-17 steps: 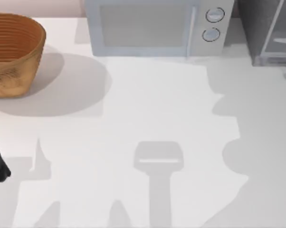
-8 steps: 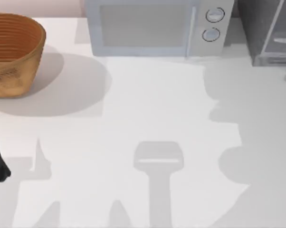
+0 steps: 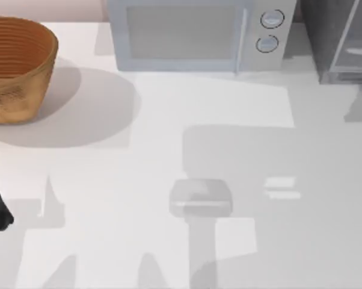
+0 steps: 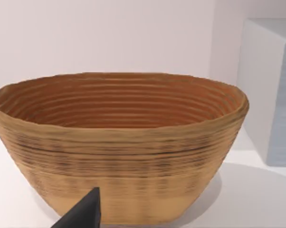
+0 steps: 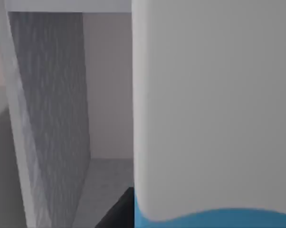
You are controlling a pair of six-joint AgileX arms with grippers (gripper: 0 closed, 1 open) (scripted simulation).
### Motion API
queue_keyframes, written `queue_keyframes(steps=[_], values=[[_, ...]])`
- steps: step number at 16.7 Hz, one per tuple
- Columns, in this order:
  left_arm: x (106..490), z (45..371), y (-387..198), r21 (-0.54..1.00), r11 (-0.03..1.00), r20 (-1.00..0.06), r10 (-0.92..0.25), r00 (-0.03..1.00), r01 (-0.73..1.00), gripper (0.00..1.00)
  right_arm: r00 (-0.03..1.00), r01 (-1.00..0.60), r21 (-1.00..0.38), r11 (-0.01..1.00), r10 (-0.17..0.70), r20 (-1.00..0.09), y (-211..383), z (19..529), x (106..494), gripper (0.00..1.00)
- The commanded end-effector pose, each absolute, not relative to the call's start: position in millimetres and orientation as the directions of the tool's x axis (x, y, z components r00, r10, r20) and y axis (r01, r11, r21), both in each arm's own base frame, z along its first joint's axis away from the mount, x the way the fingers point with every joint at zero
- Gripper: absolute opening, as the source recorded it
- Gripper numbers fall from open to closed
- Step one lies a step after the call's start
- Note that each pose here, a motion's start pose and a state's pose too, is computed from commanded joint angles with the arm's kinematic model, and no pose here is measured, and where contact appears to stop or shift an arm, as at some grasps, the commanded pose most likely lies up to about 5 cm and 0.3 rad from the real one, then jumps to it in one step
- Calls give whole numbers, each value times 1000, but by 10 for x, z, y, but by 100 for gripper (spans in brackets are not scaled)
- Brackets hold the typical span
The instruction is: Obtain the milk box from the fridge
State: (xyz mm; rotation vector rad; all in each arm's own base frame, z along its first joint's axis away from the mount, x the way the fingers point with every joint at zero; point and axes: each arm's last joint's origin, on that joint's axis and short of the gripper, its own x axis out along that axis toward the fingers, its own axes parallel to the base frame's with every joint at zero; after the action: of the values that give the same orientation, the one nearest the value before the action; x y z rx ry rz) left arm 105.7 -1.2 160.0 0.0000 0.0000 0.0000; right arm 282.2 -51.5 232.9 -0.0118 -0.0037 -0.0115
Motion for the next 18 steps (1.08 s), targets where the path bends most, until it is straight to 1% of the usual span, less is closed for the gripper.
queue_keyframes(steps=[2,4,7,9,11,14,18], values=[[1057,1600,-12,0,1000,0,0,1000,0,100,1000,13,-13,1000,-12,19,-380,2452,2442,0],[1057,1600,-12,0,1000,0,0,1000,0,100,999,13,-12,1000,-13,34,-261,2473,2042,0],[1057,1600,-12,0,1000,0,0,1000,0,100,999,11,-7,1000,-11,51,-133,2318,1526,0],[1057,1600,-12,0,1000,0,0,1000,0,100,999,9,-3,1000,-9,48,-82,2127,1300,0],[1057,1600,-12,0,1000,0,0,1000,0,100,999,6,0,1000,-6,34,-50,1928,1166,0],[1057,1600,-12,0,1000,0,0,1000,0,100,1000,2,1,1000,-2,12,-22,1698,1078,0],[1057,1600,-12,0,1000,0,0,1000,0,100,1000,0,0,1000,0,0,-12,1600,1057,0]])
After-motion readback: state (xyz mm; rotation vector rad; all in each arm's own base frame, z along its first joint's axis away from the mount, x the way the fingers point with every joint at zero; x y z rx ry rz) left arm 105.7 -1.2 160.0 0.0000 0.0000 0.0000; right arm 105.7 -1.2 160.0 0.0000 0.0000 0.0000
